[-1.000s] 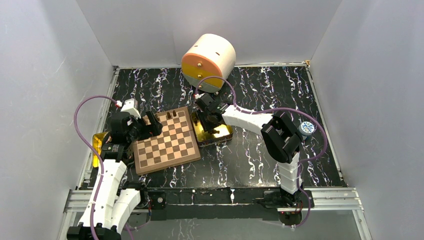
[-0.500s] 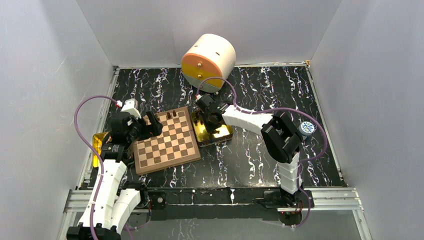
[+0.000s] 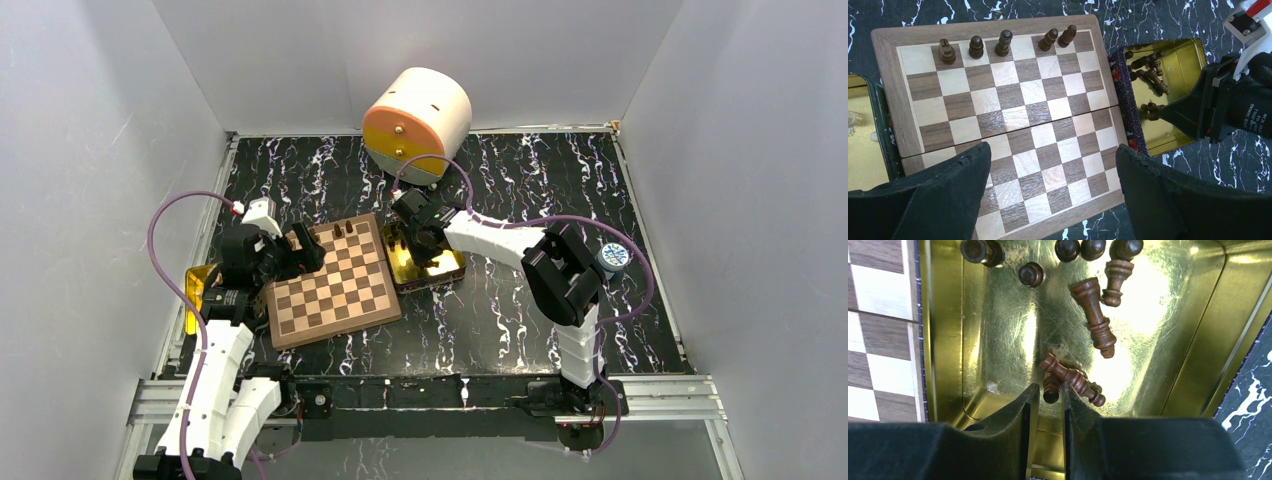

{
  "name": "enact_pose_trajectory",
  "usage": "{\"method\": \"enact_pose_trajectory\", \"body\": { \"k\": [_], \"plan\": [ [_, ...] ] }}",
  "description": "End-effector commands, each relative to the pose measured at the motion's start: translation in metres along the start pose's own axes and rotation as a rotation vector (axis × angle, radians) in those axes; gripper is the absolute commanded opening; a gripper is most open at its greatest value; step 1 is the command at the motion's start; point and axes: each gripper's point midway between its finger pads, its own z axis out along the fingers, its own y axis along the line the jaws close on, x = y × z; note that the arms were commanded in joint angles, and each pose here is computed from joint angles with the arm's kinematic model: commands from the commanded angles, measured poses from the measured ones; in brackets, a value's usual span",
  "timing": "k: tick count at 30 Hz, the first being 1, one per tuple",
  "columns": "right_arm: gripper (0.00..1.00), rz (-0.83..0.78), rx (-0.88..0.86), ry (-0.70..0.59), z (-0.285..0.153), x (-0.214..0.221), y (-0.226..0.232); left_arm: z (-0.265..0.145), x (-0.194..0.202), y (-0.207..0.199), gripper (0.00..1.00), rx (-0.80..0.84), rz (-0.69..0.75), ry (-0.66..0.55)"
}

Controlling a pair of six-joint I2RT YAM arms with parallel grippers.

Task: Set up the chess pieces on the board
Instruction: Pick up the chess piece from the storage box, then place the chess piece on the chessboard.

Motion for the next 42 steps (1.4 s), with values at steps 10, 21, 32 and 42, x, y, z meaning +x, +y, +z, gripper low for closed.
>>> {"method": "enact_pose_trajectory", "body": {
  "k": [10,21,32,42],
  "plan": [
    [0.18,0.018,-0.009,-0.048,-0.014,-0.014,0.004,-0.001,0.000,-0.001,0.92,0.005,0.014,-0.007],
    [0.17,0.013,-0.014,-0.107,-0.051,-0.046,0.007,-0.002,-0.001,-0.001,0.92,0.003,0.014,-0.009],
    [0.17,-0.002,-0.075,-0.161,-0.073,-0.082,0.031,-0.002,-0.001,-0.001,0.92,0.003,0.016,-0.011],
    [0.18,-0.091,-0.104,-0.198,-0.059,-0.113,0.073,-0.004,-0.003,0.001,0.92,-0.011,0.018,-0.013]
  ]
}}
